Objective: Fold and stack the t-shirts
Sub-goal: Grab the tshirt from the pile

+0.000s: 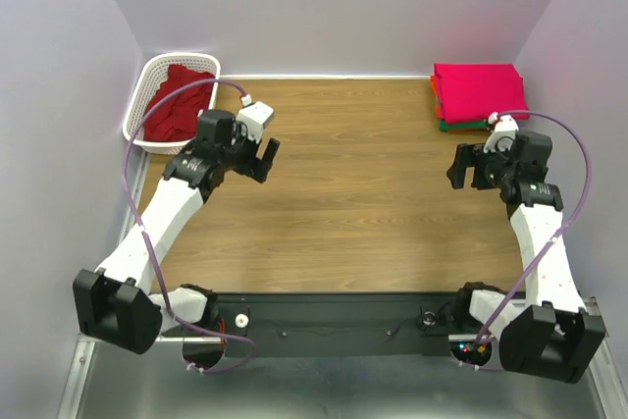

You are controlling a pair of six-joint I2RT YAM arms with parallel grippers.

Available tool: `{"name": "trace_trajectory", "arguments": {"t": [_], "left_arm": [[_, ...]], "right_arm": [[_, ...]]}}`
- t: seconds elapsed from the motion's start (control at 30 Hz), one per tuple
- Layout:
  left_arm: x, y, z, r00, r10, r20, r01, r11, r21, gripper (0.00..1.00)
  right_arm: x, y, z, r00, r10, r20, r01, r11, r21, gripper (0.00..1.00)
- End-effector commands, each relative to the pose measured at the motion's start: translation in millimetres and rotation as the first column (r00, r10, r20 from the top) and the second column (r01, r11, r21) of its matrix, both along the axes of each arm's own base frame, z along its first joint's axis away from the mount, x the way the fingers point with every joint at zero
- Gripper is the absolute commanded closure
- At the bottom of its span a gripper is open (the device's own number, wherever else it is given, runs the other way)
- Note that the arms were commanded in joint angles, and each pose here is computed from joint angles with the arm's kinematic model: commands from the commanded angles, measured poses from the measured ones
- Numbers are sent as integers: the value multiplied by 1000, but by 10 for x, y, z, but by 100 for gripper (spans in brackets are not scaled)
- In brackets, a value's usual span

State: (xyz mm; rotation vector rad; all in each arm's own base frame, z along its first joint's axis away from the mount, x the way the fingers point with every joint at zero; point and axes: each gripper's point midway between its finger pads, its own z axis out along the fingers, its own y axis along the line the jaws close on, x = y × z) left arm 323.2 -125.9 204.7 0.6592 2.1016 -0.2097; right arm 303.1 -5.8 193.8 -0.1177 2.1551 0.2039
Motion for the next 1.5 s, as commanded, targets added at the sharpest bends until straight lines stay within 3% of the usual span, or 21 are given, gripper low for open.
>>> {"name": "trace_trajectory", "arguments": {"t": [0.0, 0.03, 0.1, 0.17, 0.2, 0.27, 0.3, 0.33, 0.37, 0.47, 0.77, 0.8, 1.13, 1.23, 1.3, 1.33, 1.4, 1.47], "left_arm": [[402, 82, 490, 994, 40, 102, -40, 999, -2, 1], [528, 83, 782, 988, 37, 151, -33, 999, -27, 1], [789, 291, 820, 988, 79, 134, -76, 997, -25, 1], [1138, 506, 1233, 972, 124, 202, -121, 992, -27, 1], [1221, 608, 1032, 978, 147, 150, -146, 989, -14, 1], [1468, 771, 1336, 963, 175, 204, -173, 985, -29, 1], [1653, 883, 1130, 968, 197, 153, -197, 980, -18, 1], [1796, 1093, 1324, 949, 244, 197, -244, 969, -27, 1], [1969, 1214, 1105, 952, 265, 152, -265, 964, -16, 1], [2240, 1580, 1126, 931, 323, 169, -325, 946, -20, 4], [2905, 2436, 95, 887, 451, 102, -455, 890, 28, 6], [2950, 2513, -216, 894, 444, 56, -447, 893, 51, 5], [3114, 2776, -1276, 880, 473, -49, -464, 876, 136, 2], [3148, 2804, -1410, 879, 472, -72, -463, 879, 113, 23], [3148, 2859, -1471, 869, 488, -86, -480, 872, 92, 44], [3173, 2830, -1418, 876, 475, -82, -471, 880, 64, 65], [3203, 2817, -1201, 883, 466, -53, -466, 885, 19, 96], [3232, 2758, -940, 897, 442, -12, -442, 897, -15, 100]], "right_arm": [[115, -56, 110, 1000, 4, 23, -4, 1000, -25, 0], [124, -45, 100, 1000, 16, 18, -16, 1000, -25, 0], [151, -20, 99, 999, 37, 12, -36, 999, -17, 0], [176, 4, 71, 999, 48, -2, -48, 999, -1, 0], [184, 13, 57, 999, 53, -7, -53, 999, 4, 0], [199, 32, 45, 998, 61, -14, -60, 998, 17, 0], [212, 63, 25, 997, 75, -23, -74, 997, 35, 0], [219, 81, 20, 996, 81, -25, -80, 996, 46, 0], [219, 109, 14, 995, 93, -26, -92, 994, 58, 0], [263, 140, -39, 993, 108, -50, -103, 991, 87, 0], [376, 167, -240, 985, 121, -122, -103, 984, 144, 0], [402, 186, -270, 982, 132, -132, -110, 981, 160, 0], [552, 144, -413, 975, 115, -192, -79, 980, 184, 0], [557, 123, -385, 976, 101, -191, -68, 982, 176, 0], [553, 112, -354, 978, 99, -185, -68, 984, 167, 0], [546, 104, -312, 979, 98, -179, -70, 985, 158, 0], [540, 104, -270, 980, 100, -172, -74, 986, 153, 0], [526, 111, -236, 981, 103, -167, -78, 985, 152, 0]]}}
